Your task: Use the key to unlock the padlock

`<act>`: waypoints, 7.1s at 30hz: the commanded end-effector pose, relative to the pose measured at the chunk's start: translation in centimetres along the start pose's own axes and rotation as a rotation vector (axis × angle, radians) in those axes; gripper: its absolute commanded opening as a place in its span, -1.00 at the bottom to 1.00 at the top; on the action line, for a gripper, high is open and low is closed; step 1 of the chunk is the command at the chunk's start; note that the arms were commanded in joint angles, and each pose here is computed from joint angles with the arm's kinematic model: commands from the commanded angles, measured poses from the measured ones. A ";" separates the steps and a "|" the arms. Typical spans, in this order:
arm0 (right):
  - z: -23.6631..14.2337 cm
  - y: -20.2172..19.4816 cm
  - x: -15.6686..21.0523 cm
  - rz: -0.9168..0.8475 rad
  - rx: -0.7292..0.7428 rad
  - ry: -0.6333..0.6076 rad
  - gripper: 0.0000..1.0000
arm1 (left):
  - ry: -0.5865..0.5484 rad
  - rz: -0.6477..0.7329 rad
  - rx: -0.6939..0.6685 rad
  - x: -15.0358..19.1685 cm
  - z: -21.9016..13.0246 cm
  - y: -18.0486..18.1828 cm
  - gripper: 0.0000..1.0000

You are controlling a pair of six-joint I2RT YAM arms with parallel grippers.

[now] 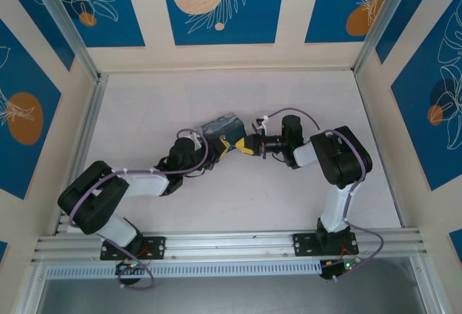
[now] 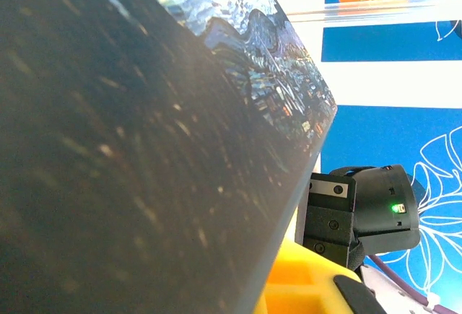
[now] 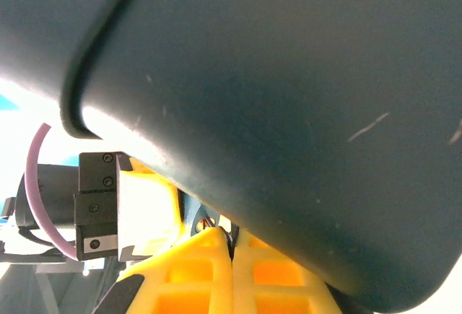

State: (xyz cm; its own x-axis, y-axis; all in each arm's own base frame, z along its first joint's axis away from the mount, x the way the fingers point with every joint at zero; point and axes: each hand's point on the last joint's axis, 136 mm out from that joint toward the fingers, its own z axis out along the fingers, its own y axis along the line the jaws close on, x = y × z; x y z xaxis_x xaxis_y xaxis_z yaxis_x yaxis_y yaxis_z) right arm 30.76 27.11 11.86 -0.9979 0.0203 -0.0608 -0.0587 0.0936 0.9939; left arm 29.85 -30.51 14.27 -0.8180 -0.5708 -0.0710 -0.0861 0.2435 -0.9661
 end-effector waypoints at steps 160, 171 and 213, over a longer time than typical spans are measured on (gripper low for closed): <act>-2.4 -2.7 4.4 -0.934 0.994 -0.063 -0.23 | 0.374 0.073 -0.179 4.0 2.1 -0.2 -1.00; -2.5 -2.3 5.4 -0.910 0.960 -0.062 -0.16 | 0.371 0.072 -0.177 3.8 2.1 -0.2 -1.00; -1.6 -1.8 3.6 -0.955 1.033 -0.083 -0.33 | 0.376 0.068 -0.175 3.7 2.1 -0.2 -1.00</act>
State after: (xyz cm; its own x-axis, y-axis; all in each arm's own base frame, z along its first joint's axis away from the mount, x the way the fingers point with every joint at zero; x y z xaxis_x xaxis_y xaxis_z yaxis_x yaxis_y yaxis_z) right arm 26.11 24.36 8.57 -0.6167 -0.4181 -0.6670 -0.6130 0.7867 0.0736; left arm 27.51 -33.75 10.86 -0.9651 -0.2587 0.0416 -0.1645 0.4746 -0.8647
